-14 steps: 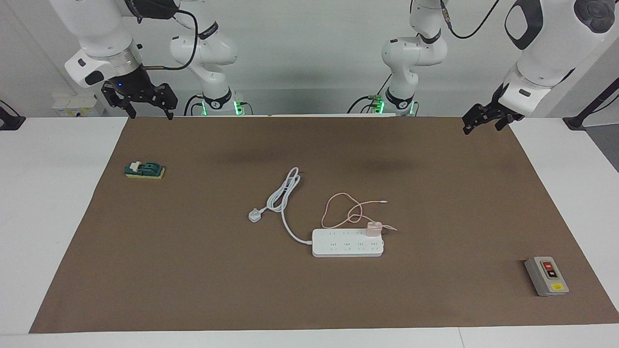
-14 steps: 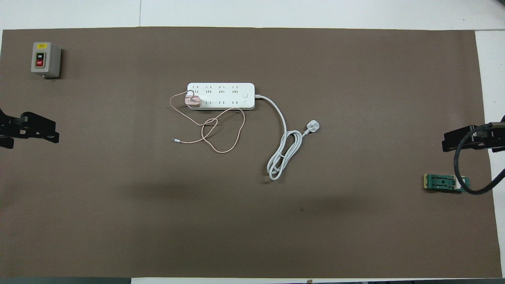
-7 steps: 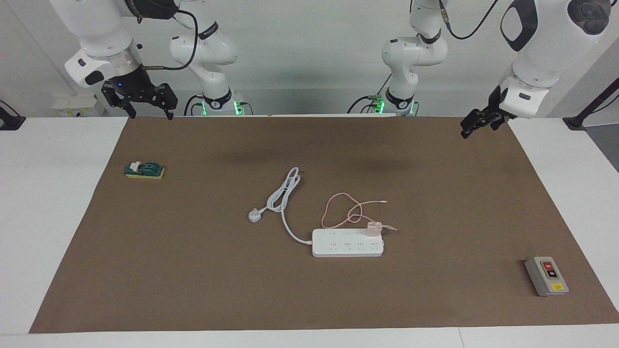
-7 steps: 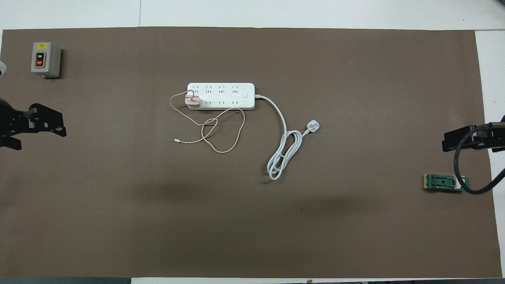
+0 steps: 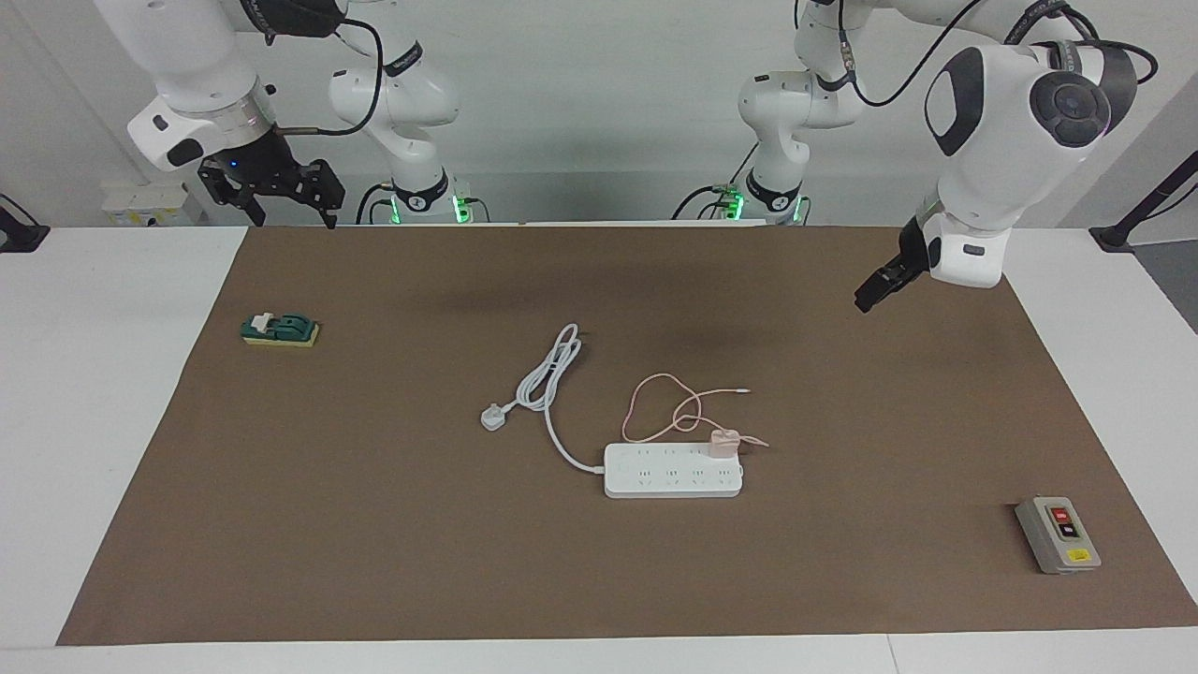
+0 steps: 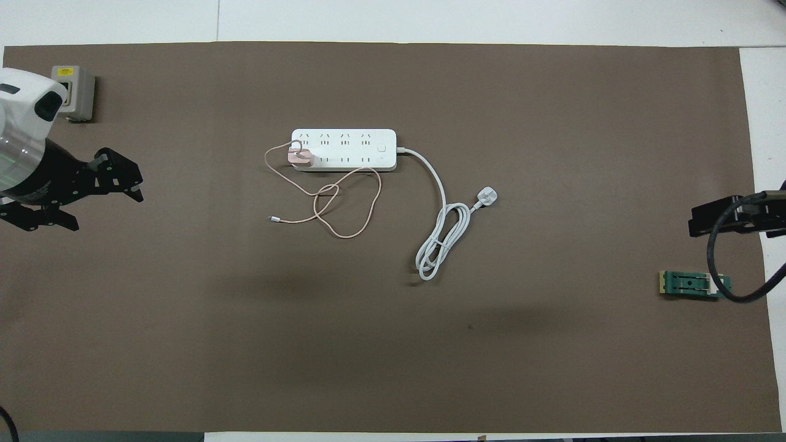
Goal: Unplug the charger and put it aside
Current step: 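Move the left gripper toward the pink charger while the right gripper approaches the strip, then grasp the pink charger with the left gripper while the right gripper holds the strip, then pull the pink charger out and carry it toward the switch box with the left gripper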
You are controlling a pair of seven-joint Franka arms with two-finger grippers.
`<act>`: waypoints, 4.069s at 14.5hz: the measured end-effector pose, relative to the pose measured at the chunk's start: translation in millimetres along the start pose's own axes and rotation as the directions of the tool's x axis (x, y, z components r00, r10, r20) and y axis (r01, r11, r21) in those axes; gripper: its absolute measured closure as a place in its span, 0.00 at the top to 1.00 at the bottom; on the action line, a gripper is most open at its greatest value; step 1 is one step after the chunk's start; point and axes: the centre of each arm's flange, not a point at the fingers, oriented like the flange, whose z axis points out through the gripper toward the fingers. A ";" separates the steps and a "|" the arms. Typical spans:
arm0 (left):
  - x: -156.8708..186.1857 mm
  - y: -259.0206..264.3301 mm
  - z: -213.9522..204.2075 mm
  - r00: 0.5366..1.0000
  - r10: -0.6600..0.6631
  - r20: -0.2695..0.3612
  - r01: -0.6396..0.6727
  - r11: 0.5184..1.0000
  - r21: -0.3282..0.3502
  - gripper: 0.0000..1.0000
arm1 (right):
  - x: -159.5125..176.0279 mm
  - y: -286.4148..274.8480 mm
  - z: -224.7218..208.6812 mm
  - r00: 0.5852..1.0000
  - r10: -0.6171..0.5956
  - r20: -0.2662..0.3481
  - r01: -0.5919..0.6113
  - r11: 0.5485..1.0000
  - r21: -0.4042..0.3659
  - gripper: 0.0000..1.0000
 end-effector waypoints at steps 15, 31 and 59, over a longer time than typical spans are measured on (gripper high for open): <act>57.8 164.3 76.4 0.639 -0.769 0.007 0.763 0.633 -0.134 1.00 | 37.4 -93.2 90.7 0.970 0.241 -0.034 -0.238 0.969 0.070 1.00; -31.1 197.9 176.3 0.645 -0.764 0.017 0.750 0.628 -0.210 1.00 | 122.0 -347.0 243.0 0.483 0.851 0.207 -0.857 0.412 0.310 1.00; -35.2 206.7 192.5 0.652 -0.757 0.029 0.729 0.617 -0.297 0.31 | 221.0 -374.0 317.4 0.244 0.848 0.470 -0.958 0.137 0.250 0.96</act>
